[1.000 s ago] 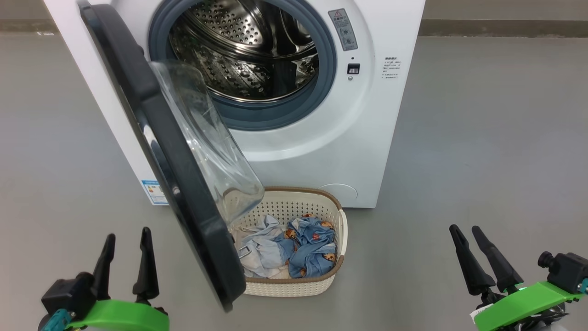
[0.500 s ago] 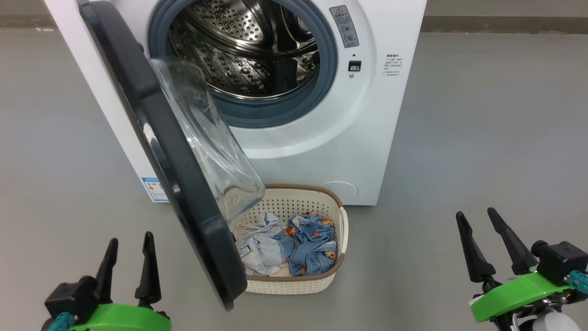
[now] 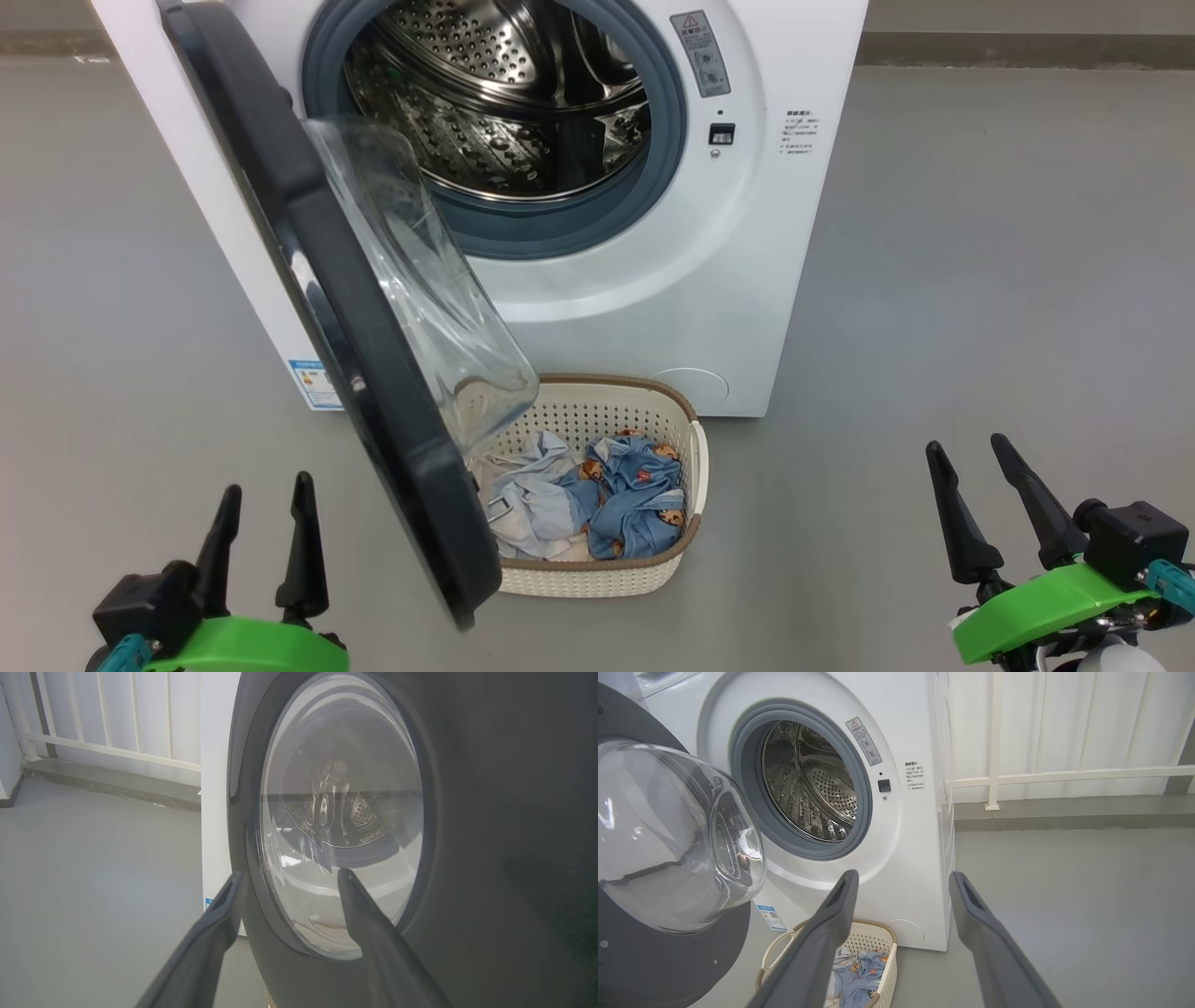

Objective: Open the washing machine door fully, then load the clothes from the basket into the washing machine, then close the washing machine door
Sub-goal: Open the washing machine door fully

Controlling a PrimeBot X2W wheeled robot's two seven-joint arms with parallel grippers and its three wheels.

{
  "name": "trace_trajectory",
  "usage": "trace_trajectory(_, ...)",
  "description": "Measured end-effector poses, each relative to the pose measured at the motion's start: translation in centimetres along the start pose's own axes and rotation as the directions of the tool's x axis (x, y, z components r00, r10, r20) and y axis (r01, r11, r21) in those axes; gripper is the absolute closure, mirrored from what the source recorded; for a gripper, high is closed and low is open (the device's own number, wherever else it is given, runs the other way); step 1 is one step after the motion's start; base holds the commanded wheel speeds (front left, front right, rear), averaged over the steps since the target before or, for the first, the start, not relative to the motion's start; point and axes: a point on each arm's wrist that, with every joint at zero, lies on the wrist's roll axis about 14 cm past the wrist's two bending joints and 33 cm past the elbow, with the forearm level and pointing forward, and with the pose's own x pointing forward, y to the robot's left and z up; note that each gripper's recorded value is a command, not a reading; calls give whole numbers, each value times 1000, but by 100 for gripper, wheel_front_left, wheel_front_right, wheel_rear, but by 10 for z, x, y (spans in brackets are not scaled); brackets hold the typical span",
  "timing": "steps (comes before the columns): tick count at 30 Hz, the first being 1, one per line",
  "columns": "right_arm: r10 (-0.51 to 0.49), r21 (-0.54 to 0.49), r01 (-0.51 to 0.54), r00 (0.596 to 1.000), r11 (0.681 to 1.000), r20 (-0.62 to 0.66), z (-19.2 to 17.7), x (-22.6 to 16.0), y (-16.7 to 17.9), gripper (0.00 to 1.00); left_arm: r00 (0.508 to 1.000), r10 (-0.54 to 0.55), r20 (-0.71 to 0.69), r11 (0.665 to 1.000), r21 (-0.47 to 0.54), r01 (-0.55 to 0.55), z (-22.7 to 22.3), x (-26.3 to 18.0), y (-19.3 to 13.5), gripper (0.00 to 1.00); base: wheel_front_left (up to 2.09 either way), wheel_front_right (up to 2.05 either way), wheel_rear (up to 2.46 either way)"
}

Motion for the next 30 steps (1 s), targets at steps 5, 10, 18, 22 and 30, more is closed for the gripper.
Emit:
trace_trajectory(5, -1, 3, 1, 1000, 1000, -1, -1, 0, 0, 0, 1000, 0, -1, 1000, 0, 0, 0, 0, 0, 0, 0, 0, 0)
trace_trajectory(10, 1, -1, -1, 1000, 1000, -3, -1, 0, 1, 0, 1000, 3, 0, 1000, 0, -3, 0, 0, 1, 0, 0, 0, 0)
trace_trajectory(18, 2, 0, -2, 1000, 1000, -6, -3, 1, 2, 0, 1000, 4, -4, 1000, 0, -4, -1, 0, 1, 0, 0, 0, 0)
trace_trajectory(22, 2, 0, -2, 1000, 1000, -7, -3, 1, 1, 0, 1000, 5, -5, 1000, -1, -5, -2, 0, 1, 0, 0, 0, 0)
trace_trajectory(30, -1, 0, 1, 1000, 1000, -12, -5, 1, 0, 0, 1000, 4, -8, 1000, -1, -4, -3, 0, 1, 15, 0, 0, 0)
